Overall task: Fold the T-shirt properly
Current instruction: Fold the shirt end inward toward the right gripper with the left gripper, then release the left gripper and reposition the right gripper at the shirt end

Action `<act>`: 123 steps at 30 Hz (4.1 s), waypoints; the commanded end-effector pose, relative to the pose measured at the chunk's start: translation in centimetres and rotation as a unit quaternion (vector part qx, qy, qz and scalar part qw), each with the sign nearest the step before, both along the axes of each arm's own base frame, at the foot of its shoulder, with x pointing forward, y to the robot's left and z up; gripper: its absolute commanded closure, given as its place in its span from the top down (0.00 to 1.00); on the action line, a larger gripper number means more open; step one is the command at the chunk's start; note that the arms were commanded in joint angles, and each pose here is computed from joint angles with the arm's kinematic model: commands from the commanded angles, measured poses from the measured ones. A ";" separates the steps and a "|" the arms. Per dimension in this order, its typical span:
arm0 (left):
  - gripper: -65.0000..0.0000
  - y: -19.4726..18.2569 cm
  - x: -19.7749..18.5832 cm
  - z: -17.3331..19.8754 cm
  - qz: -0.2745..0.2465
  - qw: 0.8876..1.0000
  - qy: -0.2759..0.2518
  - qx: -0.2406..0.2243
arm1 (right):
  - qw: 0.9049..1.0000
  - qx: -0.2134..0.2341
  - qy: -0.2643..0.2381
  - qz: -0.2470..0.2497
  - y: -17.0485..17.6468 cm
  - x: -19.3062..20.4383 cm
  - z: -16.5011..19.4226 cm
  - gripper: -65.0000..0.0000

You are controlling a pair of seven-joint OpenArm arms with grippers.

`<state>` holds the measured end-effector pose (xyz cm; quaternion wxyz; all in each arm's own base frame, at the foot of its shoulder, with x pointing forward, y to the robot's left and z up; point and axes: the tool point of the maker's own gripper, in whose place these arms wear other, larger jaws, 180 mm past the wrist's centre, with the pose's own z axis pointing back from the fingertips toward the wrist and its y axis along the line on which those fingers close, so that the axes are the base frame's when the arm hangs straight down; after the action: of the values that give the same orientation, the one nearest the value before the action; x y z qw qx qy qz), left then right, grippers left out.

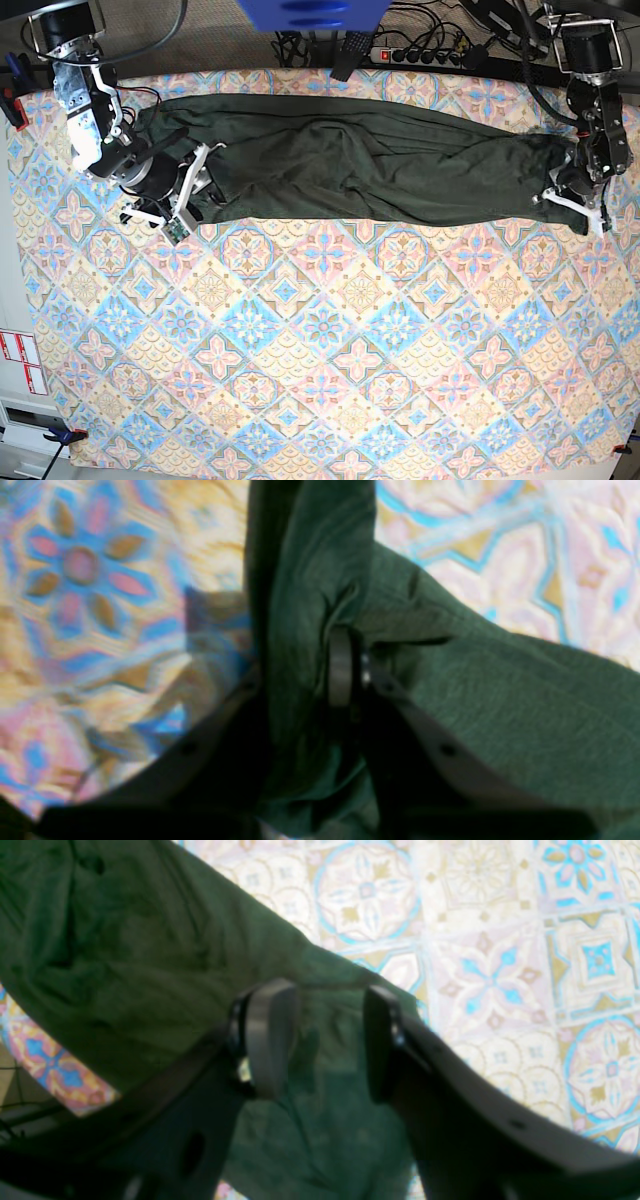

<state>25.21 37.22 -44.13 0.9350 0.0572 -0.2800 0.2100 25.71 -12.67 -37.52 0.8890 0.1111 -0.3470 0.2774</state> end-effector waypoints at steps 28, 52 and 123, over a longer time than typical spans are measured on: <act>0.00 -24.2 -1.1 6.3 -0.160 0.970 -0.074 -0.168 | 0.997 -0.006 -0.052 -0.052 -3.7 2.7 2.9 0.38; 0.28 -30.6 -1.4 6.6 -0.232 0.947 -0.066 -0.211 | 0.995 -0.017 -0.048 -0.090 -6.5 1.9 2.8 0.38; 0.54 -15.8 -1.4 8.2 -0.103 0.987 -0.088 -0.090 | 0.980 0.039 0.082 -0.176 -9.8 -2.0 -5.0 0.54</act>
<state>23.25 21.20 -36.84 0.9298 -0.0768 -0.3284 0.1474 22.89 -22.55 -43.43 0.9510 0.1006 -0.2784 0.0890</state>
